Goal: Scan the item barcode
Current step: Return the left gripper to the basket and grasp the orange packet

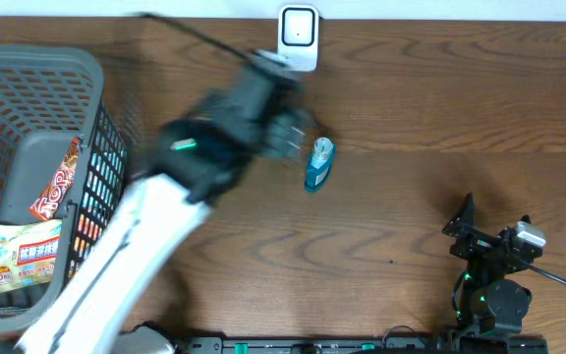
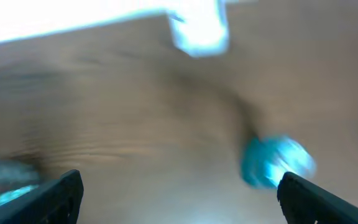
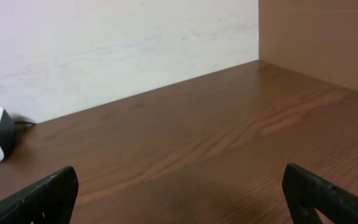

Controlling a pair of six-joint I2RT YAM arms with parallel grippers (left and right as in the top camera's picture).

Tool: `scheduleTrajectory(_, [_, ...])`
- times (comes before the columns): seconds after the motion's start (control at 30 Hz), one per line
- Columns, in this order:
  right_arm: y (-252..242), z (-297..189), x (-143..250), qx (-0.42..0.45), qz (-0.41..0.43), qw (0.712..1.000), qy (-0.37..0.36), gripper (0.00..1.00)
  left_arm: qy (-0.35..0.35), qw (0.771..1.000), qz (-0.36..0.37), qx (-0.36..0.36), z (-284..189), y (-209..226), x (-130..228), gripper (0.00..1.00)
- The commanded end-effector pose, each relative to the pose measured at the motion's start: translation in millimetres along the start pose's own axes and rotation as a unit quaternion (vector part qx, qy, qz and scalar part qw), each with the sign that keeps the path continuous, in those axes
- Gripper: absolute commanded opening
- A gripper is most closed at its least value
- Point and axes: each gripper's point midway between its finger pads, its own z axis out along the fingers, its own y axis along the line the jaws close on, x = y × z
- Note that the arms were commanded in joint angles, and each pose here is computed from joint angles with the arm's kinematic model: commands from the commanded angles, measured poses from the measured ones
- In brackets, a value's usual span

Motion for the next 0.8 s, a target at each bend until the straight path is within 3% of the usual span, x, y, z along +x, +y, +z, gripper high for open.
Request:
scheduleTrajectory(0.0, [-2,0,1,0.004,-0.006,1.0,0.001,0.99,-0.103,0.966,-0.193,-0.136,-62,114,-28,0.98])
scheduleTrajectory(0.17, [-2,0,1,0.004,-0.006,1.0,0.001,0.99,-0.113,0.87,-0.415,-0.241,-109,227,20,0.98])
scheduleTrajectory(0.37, [-2,0,1,0.003,-0.006,1.0,0.001,0.99,-0.03,0.789,-0.542,-0.288,-120,293,98,0.98])
scheduleTrajectory(0.53, [-2,0,1,0.004,-0.006,1.0,0.001,0.99,0.071,0.748,-0.601,-0.272,-99,310,156,0.98])
scheduleTrajectory(0.67, [-2,0,1,0.004,-0.006,1.0,0.001,0.99,0.148,0.73,-0.619,-0.249,-68,310,201,0.98])
scheduleTrajectory(0.77, [-2,0,1,0.004,-0.006,1.0,0.001,0.99,0.184,0.739,-0.611,-0.216,-38,306,227,0.98])
